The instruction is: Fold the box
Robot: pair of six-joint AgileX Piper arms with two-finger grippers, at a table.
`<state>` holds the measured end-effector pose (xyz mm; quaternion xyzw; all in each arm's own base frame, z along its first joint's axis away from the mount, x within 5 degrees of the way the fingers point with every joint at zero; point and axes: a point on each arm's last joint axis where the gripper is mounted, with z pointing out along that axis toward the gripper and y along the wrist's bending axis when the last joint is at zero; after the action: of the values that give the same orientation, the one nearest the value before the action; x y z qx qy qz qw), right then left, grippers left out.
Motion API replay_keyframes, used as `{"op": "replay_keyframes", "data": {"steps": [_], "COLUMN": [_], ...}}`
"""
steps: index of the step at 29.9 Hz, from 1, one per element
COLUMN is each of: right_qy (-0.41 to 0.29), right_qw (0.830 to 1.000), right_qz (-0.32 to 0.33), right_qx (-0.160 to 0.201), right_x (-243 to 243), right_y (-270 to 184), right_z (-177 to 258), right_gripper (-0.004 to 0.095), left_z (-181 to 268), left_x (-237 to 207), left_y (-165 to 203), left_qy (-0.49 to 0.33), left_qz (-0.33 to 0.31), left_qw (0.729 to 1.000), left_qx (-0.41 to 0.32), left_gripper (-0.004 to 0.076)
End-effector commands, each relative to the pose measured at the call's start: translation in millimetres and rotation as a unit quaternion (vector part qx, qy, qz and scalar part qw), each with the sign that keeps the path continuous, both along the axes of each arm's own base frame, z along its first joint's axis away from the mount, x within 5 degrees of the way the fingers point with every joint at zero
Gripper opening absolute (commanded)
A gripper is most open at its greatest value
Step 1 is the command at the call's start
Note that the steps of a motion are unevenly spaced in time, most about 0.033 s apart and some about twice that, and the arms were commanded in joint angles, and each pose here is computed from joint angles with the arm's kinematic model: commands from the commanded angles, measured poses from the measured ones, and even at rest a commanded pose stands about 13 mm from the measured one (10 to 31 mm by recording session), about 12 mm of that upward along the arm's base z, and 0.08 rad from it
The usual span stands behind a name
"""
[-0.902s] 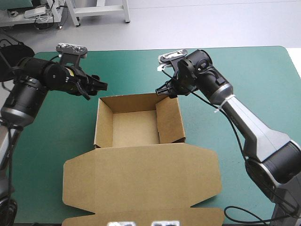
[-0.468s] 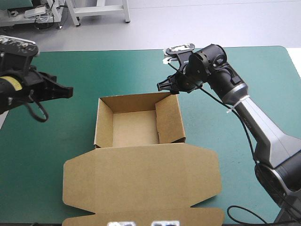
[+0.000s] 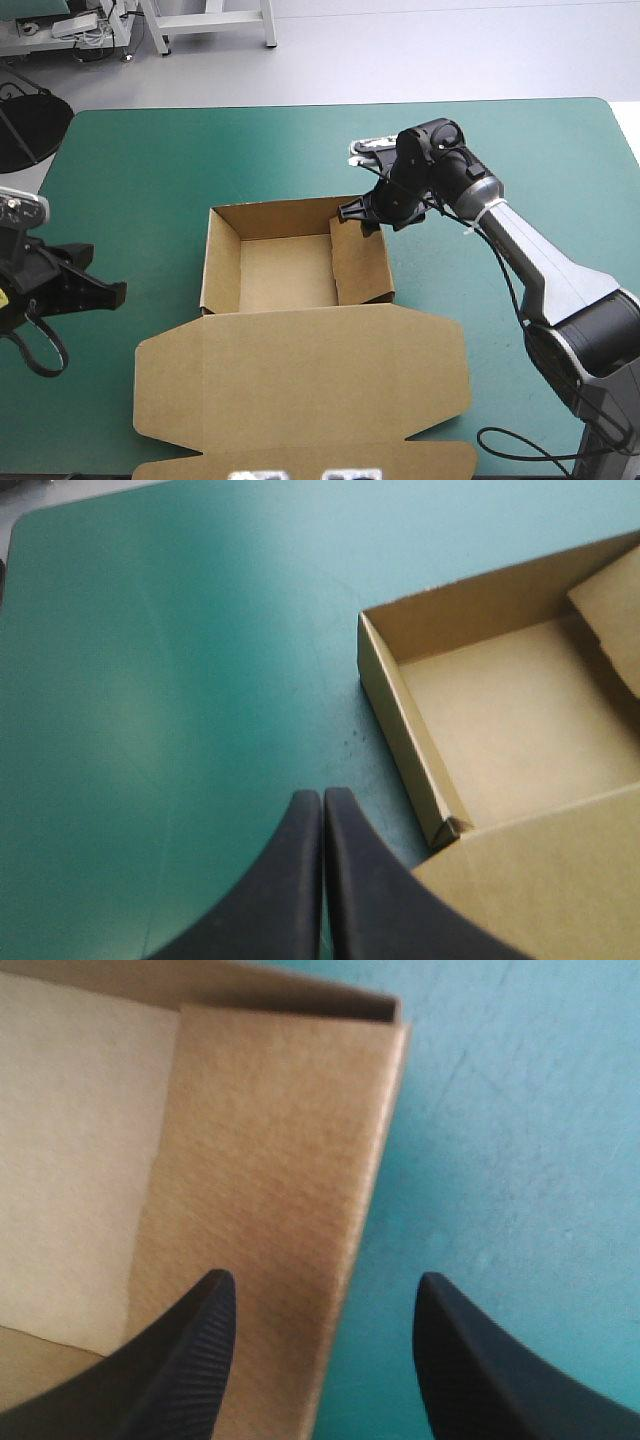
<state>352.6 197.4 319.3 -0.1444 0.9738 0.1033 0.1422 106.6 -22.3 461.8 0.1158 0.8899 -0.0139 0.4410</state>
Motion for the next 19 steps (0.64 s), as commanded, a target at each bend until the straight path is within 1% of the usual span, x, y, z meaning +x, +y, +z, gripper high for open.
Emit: {"op": "replay_keyframes", "data": {"steps": [1, 5, 8, 10, 12, 16, 19], "right_qy": [-0.008, 0.010, 0.004, -0.002, -0.002, 0.026, 0.055], "right_qw": [1.000, 1.000, 0.999, 0.999, 0.999, 0.999, 0.998], "right_qz": [0.020, 0.027, 0.025, 0.023, 0.024, 0.026, 0.027], "right_qx": [0.004, 0.005, 0.022, 0.024, 0.022, 0.010, -0.004], "right_x": [-11, -12, -11, -10, -8, -6, -3], "right_y": [-6, -5, -2, -1, -1, 1, 3], "right_z": [11, -5, -8, -9, -12, -25, -41], "right_gripper": [0.0494, 0.0494, 0.0494, 0.0481, 0.0427, 0.0227, 0.0146], "left_z": [-16, -40, -54, -63, -71, -80, -83], "left_x": [-10, -16, -22, -26, -30, -37, -39], "left_y": [3, 5, 6, 8, 9, 10, 9], "left_qy": [0.020, 0.026, 0.026, 0.033, 0.040, 0.046, 0.047], "left_qz": [0.011, 0.012, 0.011, 0.013, 0.019, 0.024, 0.018], "left_qw": [1.000, 1.000, 1.000, 0.999, 0.999, 0.998, 0.998], "left_qx": [-0.003, -0.006, -0.009, -0.009, -0.015, -0.027, -0.036], "left_gripper": [-0.0008, -0.0008, -0.0008, -0.0008, -0.0008, -0.0008, -0.0008]}}
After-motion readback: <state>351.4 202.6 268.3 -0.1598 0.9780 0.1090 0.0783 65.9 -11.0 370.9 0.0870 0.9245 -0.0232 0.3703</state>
